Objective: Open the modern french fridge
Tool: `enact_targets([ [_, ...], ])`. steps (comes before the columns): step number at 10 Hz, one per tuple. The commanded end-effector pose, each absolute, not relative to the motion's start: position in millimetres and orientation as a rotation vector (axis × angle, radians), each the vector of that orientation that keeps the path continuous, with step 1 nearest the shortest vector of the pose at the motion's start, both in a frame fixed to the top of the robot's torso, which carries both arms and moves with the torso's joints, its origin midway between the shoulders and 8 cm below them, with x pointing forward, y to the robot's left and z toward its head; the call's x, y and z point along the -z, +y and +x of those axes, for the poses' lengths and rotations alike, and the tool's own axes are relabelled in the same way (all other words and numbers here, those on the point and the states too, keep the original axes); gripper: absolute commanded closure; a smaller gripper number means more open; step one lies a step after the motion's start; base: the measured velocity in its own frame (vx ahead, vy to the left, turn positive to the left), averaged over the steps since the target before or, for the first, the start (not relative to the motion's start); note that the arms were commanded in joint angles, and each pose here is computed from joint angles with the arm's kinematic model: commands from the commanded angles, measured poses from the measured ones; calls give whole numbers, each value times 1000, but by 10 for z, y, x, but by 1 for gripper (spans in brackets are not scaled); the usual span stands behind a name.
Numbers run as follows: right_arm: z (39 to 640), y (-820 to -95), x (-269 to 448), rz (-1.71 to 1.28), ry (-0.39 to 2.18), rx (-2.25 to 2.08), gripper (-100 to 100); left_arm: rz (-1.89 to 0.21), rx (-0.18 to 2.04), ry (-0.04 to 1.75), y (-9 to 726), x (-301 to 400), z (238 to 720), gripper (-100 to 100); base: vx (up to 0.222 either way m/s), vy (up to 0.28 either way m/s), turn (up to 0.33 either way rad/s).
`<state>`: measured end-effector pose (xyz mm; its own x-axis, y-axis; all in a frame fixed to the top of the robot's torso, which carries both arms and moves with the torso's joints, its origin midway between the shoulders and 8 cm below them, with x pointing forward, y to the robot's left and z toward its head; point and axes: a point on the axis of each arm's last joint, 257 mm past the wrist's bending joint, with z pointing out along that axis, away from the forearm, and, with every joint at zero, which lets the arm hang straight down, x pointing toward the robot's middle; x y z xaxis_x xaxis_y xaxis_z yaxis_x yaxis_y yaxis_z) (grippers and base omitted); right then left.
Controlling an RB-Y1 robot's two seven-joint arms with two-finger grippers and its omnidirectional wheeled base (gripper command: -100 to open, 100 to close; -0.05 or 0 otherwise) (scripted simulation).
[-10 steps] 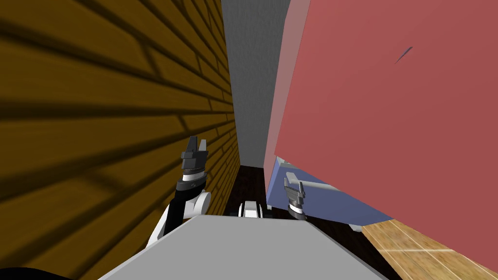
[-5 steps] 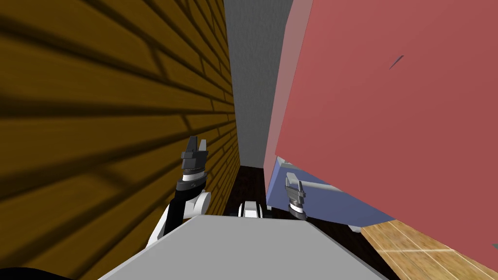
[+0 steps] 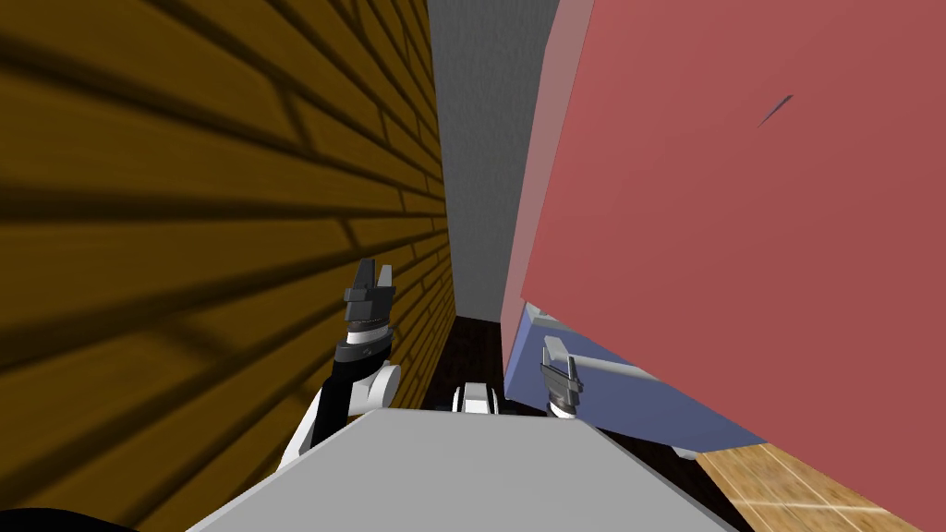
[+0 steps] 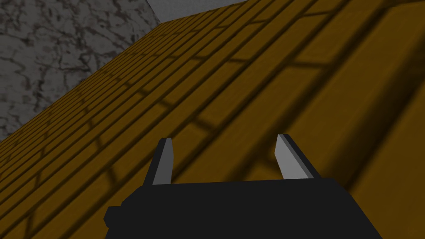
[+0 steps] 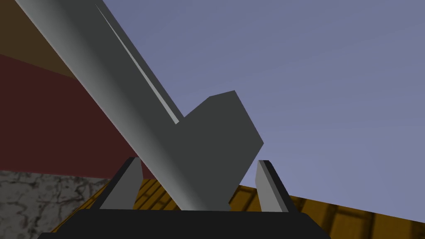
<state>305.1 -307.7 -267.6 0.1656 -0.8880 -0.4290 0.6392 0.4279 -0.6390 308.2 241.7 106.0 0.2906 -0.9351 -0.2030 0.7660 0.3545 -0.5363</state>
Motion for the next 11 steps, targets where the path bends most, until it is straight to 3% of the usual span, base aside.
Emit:
enact_targets([
  [1, 3008, -3068, 2775, -353, 895, 1112, 100, -369, 1169, 533, 2417, -1061, 3082, 0, 0, 0, 0],
  [3, 3158, -3126, 2656, -351, 865, 1112, 100, -369, 1169, 533, 2417, -1060, 3082, 0, -43, 13, -17],
  [11, 3665, -3280, 2555, -377, 899, 1079, 100, -369, 1169, 533, 2416, -1061, 3082, 0, -140, 52, -41],
])
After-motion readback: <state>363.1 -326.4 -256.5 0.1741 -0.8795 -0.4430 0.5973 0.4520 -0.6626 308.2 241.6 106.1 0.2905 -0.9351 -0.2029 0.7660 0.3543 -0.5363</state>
